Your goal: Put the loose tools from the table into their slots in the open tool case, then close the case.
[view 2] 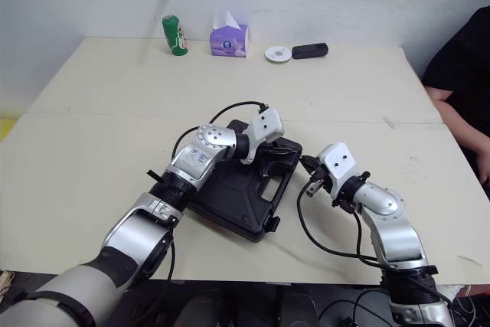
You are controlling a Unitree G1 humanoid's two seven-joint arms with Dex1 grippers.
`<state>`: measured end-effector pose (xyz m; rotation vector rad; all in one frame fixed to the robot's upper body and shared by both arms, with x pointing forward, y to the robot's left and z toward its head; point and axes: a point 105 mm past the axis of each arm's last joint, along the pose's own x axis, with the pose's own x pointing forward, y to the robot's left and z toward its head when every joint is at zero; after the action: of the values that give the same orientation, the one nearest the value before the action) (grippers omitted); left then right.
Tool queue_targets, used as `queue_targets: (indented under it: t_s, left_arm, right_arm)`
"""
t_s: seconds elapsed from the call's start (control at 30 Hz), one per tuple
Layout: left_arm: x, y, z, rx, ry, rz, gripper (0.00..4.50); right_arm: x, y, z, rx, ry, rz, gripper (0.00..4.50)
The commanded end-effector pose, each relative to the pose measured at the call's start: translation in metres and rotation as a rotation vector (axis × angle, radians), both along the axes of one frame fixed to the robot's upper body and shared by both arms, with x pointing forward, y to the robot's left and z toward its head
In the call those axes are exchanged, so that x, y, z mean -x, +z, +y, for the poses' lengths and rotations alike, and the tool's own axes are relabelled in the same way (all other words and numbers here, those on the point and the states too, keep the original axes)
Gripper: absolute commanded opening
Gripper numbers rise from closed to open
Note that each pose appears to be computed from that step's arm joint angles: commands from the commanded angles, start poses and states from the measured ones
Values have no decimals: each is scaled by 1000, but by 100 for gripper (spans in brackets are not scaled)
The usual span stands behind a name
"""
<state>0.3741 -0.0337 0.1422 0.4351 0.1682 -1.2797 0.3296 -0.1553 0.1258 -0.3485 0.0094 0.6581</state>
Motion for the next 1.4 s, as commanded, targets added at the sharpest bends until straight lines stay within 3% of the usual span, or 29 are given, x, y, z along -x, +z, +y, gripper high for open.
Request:
queue_targets:
  t_s: [0.03, 0.27, 0.37, 0.47, 0.53, 0.77, 1.07, 1.13, 1.4]
  left_arm:
    - [15, -86, 28, -231, 69, 229, 3]
    - [14, -81, 31, -219, 72, 212, 3]
    - [14, -63, 25, -138, 41, 152, 3]
    - [23, -11, 6, 130, -60, 41, 3]
    - [31, 15, 5, 226, -122, -35, 3]
    - [54, 64, 20, 322, -278, -195, 3]
    - [95, 66, 48, 270, -464, -204, 3]
    - [110, 65, 56, 285, -524, -142, 3]
    - [121, 48, 71, 180, -491, -121, 3]
  right_arm:
    - [5, 18, 22, -23, 79, -83, 0]
    - [2, 13, 16, -32, 51, -84, 0]
    - [10, 12, 7, -26, 37, -86, 0]
    - [16, 15, -19, 13, -20, -114, 0]
    - [19, 17, -32, 44, -40, -124, 0]
    - [34, 20, -57, 103, -43, -122, 0]
    - [66, 10, -51, 58, 50, -77, 0]
    - [75, 3, -49, 65, 80, -48, 0]
    - [100, -12, -42, 77, 154, -17, 0]
